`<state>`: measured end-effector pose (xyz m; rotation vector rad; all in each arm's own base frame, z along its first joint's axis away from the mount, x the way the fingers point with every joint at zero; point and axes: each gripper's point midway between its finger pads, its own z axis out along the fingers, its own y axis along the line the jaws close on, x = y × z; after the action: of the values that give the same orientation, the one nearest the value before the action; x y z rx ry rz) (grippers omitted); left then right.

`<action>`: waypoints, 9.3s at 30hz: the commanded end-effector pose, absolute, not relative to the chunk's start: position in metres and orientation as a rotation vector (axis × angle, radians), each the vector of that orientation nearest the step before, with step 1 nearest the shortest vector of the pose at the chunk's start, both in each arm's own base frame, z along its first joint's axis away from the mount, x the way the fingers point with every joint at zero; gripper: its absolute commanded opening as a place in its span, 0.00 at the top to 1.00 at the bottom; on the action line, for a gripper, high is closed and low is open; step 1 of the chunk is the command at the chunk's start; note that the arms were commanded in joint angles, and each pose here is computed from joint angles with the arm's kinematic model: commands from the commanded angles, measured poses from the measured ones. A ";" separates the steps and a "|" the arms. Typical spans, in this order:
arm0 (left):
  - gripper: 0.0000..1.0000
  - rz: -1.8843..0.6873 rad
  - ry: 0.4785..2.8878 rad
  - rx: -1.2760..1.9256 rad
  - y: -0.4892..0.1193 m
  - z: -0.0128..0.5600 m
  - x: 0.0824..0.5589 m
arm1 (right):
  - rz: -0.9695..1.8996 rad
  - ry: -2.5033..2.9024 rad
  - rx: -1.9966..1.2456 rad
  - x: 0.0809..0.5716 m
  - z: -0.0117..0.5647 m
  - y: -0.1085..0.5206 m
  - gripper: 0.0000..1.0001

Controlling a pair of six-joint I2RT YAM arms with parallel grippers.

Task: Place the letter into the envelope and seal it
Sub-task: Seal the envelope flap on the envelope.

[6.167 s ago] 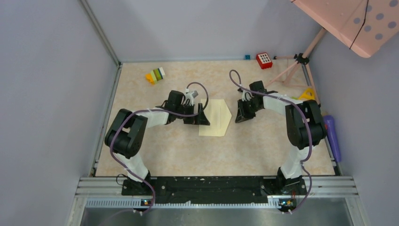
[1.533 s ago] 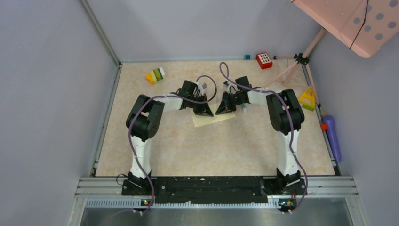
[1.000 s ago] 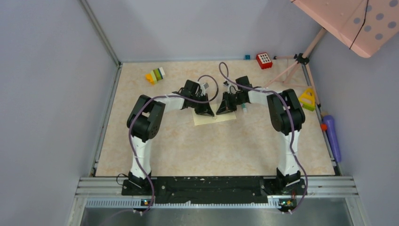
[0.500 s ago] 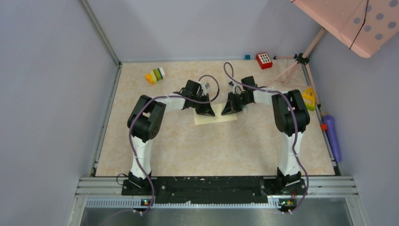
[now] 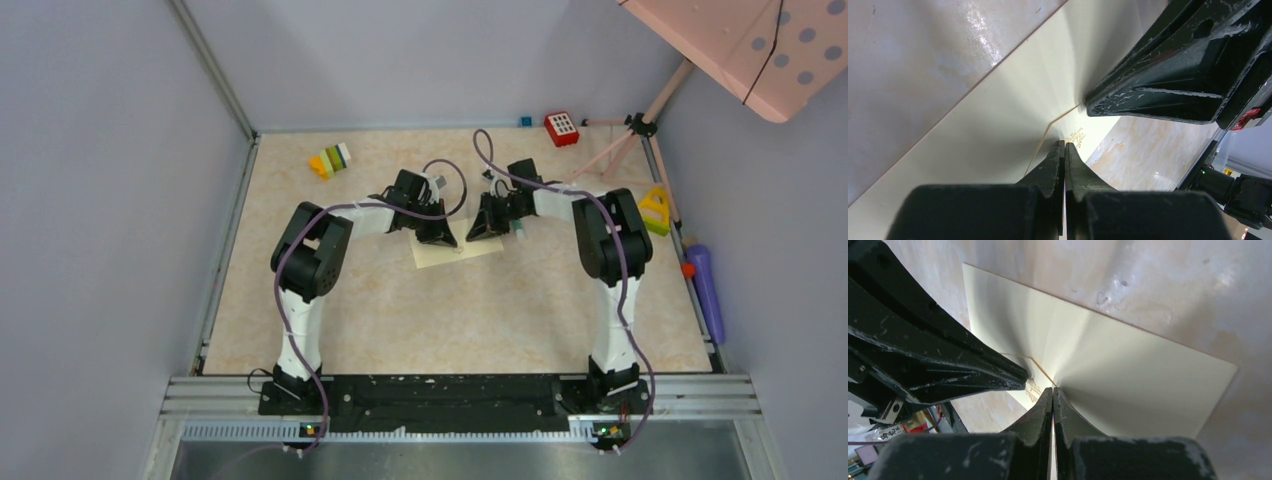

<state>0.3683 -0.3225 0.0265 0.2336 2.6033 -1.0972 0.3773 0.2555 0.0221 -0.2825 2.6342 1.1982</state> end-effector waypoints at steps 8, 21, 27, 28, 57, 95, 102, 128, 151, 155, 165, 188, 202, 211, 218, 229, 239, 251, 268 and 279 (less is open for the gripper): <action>1.00 -0.876 2.742 0.231 -0.300 -0.020 0.352 | 1.074 2.667 -0.322 0.382 -0.011 0.274 1.00; 1.00 -0.863 2.740 0.234 -0.298 -0.020 0.354 | 1.304 2.459 -0.392 0.384 0.064 0.270 1.00; 1.00 -0.863 2.743 0.235 -0.298 -0.021 0.353 | 1.332 2.486 -0.412 0.369 0.053 0.268 1.00; 1.00 -0.863 2.744 0.234 -0.298 -0.022 0.353 | 1.337 2.478 -0.414 0.368 0.054 0.268 1.00; 1.00 -0.834 2.720 0.366 -0.242 0.000 0.359 | 1.070 2.683 -0.308 0.367 -0.016 0.245 1.00; 1.00 -1.053 2.590 0.404 -0.285 0.029 0.357 | 1.083 2.670 -0.298 0.370 -0.007 0.249 1.00; 1.00 -0.881 2.656 0.341 -0.273 0.005 0.365 | 1.128 2.654 -0.281 0.374 -0.001 0.255 1.00; 1.00 -0.822 2.705 0.385 -0.275 -0.013 0.355 | 1.425 2.539 -0.178 0.392 0.014 0.322 1.00; 1.00 -0.820 2.709 0.369 -0.274 -0.014 0.352 | 1.430 2.440 -0.073 0.419 0.026 0.311 1.00; 1.00 -0.824 2.710 0.364 -0.274 -0.014 0.352 | 1.469 2.454 -0.143 0.401 0.023 0.319 1.00; 1.00 -0.830 2.706 0.366 -0.277 -0.011 0.352 | 1.432 2.461 -0.192 0.397 0.020 0.329 1.00; 1.00 -0.822 2.705 0.362 -0.274 -0.009 0.349 | 1.229 2.460 -0.043 0.435 0.010 0.278 1.00; 1.00 -0.832 2.710 0.352 -0.275 -0.011 0.348 | 1.170 2.430 -0.098 0.438 0.020 0.257 1.00; 1.00 -0.894 2.689 0.361 -0.282 -0.004 0.347 | 1.432 2.227 -0.282 0.438 0.102 0.279 1.00; 1.00 -0.949 2.661 0.359 -0.288 0.006 0.348 | 1.405 2.321 -0.309 0.413 0.074 0.271 1.00; 1.00 -1.007 2.609 0.394 -0.298 0.032 0.354 | 1.256 2.511 -0.214 0.406 0.010 0.259 1.00; 0.81 -1.037 2.518 0.420 -0.314 0.080 0.395 | 1.141 2.584 -0.231 0.405 -0.006 0.251 1.00; 1.00 -1.023 2.589 0.389 -0.325 0.048 0.417 | 1.127 2.597 -0.236 0.403 -0.008 0.249 1.00; 1.00 -0.812 2.629 0.333 -0.295 0.021 0.425 | 1.110 2.602 -0.244 0.403 -0.011 0.247 1.00; 1.00 -0.811 2.626 0.258 -0.281 0.019 0.427 | 1.089 2.612 -0.257 0.403 -0.015 0.246 1.00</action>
<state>0.4127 -0.3145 0.0296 0.3461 2.6091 -0.9729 0.4030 0.2617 0.0224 -0.2678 2.5099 1.2668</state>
